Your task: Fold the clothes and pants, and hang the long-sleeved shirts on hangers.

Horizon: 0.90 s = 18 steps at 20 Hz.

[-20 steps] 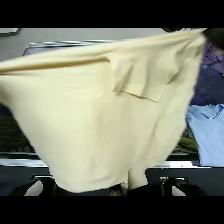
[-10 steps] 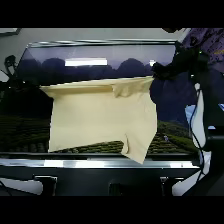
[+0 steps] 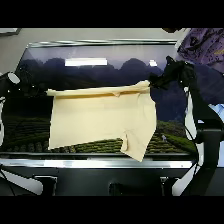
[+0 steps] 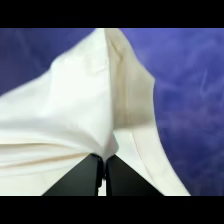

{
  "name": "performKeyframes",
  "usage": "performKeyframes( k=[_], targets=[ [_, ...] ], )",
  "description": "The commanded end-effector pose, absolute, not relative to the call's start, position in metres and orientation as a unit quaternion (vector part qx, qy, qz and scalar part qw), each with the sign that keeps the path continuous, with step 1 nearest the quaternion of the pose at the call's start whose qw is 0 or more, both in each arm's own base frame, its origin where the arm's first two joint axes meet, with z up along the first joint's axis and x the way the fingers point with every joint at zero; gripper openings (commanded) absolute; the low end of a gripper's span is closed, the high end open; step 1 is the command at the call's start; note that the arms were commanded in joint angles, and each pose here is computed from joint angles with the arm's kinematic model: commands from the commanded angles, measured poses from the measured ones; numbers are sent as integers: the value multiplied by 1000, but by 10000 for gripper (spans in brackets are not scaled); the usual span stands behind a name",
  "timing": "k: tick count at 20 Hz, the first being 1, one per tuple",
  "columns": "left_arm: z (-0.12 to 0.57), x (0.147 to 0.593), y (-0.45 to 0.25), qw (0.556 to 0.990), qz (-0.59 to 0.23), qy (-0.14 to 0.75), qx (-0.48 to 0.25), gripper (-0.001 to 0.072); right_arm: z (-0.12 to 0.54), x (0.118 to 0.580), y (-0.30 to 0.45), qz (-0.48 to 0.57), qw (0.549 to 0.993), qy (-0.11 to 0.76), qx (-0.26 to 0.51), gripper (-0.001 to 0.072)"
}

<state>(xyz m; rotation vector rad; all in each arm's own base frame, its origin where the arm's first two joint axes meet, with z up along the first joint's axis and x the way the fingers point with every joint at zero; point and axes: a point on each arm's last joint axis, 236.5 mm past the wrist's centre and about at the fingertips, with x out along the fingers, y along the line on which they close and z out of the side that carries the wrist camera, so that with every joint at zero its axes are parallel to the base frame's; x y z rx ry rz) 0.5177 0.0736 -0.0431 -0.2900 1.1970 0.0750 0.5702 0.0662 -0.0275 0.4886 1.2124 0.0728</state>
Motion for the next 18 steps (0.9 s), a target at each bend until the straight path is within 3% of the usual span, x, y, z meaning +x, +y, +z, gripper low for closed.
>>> performKeyframes(
  k=[1,7,16,17,18],
  targets=[
    [-56,471,58,749,25,645,-152,13,-40,534,68,35,747,630,211,32],
    [-59,425,53,678,34,717,-160,13,-46,507,61,22,714,674,192,32],
    [-107,390,39,636,36,754,-161,19,-68,497,60,17,690,700,185,33],
    [-109,394,40,643,44,747,-167,51,-72,497,60,17,688,702,184,57],
    [-108,401,41,652,53,736,-173,58,-75,497,59,16,688,702,183,153]
  ],
)
